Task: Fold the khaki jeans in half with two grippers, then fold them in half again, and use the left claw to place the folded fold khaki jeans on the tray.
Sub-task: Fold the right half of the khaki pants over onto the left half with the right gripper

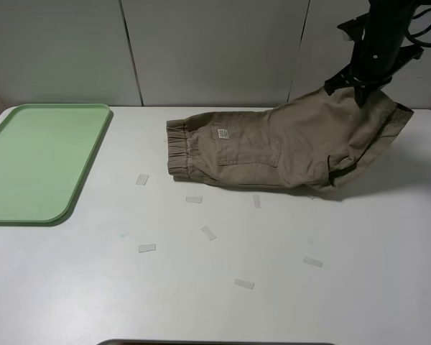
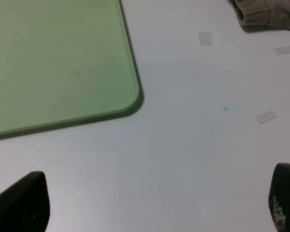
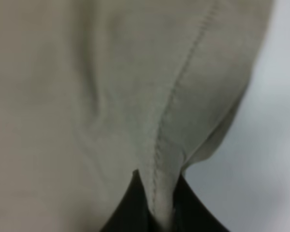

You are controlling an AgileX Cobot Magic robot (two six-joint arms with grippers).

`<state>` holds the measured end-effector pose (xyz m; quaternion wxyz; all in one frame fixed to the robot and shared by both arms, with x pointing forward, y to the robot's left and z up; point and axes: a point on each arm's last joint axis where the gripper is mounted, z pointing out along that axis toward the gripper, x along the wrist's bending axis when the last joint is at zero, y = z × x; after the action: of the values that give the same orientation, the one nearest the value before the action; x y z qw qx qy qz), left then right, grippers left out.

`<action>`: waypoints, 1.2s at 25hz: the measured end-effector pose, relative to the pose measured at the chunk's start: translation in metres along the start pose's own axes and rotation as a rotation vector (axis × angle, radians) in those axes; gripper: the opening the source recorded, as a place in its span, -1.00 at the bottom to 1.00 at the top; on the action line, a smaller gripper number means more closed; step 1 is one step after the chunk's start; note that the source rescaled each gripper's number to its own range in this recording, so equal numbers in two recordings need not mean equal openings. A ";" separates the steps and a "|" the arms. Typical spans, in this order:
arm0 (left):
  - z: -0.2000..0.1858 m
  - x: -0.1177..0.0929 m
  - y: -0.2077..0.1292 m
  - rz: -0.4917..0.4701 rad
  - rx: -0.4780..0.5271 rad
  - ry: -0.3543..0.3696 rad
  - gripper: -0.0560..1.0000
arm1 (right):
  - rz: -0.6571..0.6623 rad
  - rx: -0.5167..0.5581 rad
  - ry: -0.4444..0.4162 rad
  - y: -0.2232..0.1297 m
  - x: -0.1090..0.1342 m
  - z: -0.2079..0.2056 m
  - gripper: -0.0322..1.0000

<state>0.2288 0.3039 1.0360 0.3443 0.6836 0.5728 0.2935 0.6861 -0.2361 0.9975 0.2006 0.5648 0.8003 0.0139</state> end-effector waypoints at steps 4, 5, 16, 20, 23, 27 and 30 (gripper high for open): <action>0.000 0.000 0.000 0.000 0.000 0.000 0.78 | -0.056 -0.045 0.091 0.009 0.051 -0.016 -0.87; 0.000 0.000 0.000 0.000 0.000 0.000 0.78 | -0.067 -0.060 0.113 0.011 0.063 -0.019 -0.87; 0.000 0.000 0.000 0.000 0.000 0.000 0.78 | -0.133 -0.216 0.383 0.018 0.174 -0.057 -0.87; 0.000 0.000 0.000 0.000 0.000 0.000 0.78 | -0.094 -0.227 0.461 0.016 0.198 -0.066 -0.87; 0.000 0.000 0.000 0.000 0.000 0.000 0.78 | -0.046 -0.210 0.502 0.015 0.206 -0.066 -0.87; 0.000 0.000 0.000 0.000 0.000 0.000 0.78 | -0.021 -0.193 0.543 0.014 0.222 -0.057 -0.64; 0.000 0.000 0.000 0.000 0.000 0.000 0.78 | -0.089 -0.287 0.547 0.019 0.228 -0.060 0.36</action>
<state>0.2288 0.3039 1.0360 0.3443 0.6836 0.5728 0.2935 0.6187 -0.0090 0.9882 0.0558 0.4705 0.8384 0.2694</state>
